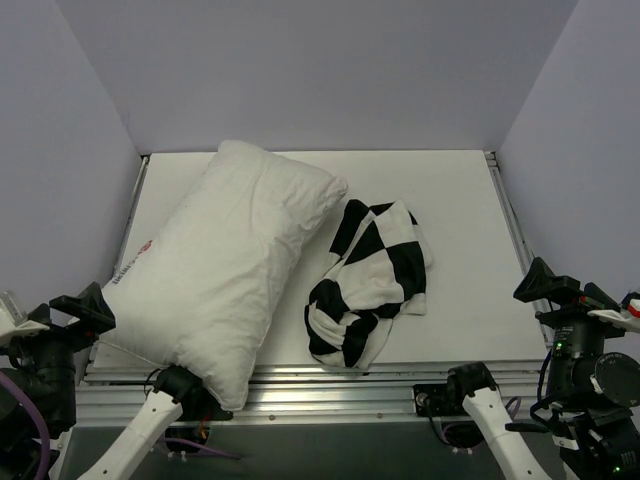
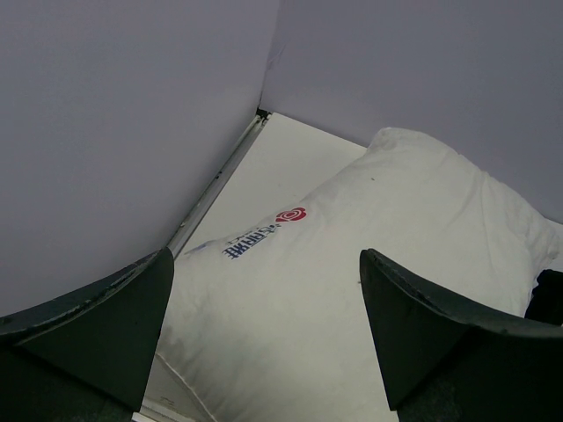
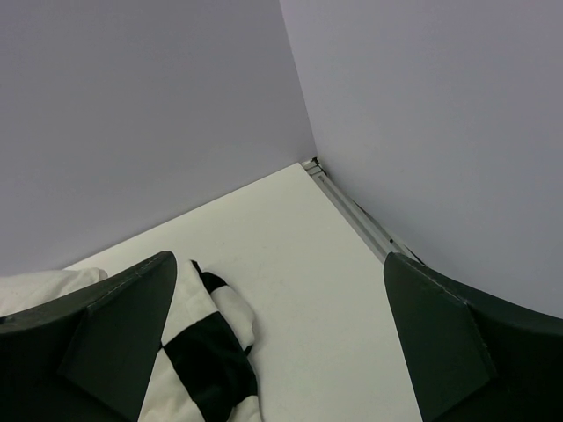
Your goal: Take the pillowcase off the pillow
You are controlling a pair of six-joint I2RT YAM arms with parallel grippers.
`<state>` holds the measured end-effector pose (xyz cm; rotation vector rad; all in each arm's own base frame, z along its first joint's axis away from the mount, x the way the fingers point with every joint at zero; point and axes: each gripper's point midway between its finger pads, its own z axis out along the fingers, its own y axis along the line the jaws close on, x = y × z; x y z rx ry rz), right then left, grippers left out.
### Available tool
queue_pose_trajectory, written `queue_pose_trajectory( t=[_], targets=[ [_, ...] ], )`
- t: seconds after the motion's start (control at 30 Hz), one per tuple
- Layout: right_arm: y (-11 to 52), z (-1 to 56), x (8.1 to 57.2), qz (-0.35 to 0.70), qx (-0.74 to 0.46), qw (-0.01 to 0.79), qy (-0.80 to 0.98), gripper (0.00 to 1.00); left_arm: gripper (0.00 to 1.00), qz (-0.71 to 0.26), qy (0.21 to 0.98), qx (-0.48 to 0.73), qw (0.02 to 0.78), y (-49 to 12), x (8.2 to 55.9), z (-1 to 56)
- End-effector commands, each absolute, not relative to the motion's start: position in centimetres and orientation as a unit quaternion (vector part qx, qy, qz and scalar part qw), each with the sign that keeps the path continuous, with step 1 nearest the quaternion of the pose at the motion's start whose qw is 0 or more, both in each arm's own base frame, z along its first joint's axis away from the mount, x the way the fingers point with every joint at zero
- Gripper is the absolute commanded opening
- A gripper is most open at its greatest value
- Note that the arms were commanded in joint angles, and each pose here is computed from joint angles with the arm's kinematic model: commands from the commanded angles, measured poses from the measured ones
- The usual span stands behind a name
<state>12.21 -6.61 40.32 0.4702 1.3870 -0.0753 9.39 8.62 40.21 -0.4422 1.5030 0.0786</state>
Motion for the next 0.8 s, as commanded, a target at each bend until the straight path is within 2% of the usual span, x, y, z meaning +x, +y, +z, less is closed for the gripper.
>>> queue_pose_trajectory(
  t=[0.0, 0.77],
  targets=[
    [-6.59, 41.44, 12.65, -0.034, 0.214, 0.752, 0.622, 1.0, 0.94, 0.028, 0.66, -0.214, 0.72, 9.11, 8.74, 41.14],
    [-6.82, 41.86, 11.76, -0.035, 0.21, 0.756, 0.619, 1.0, 0.94, 0.024, 0.673, -0.21, 0.709, 8.59, 9.33, 40.62]
  ],
)
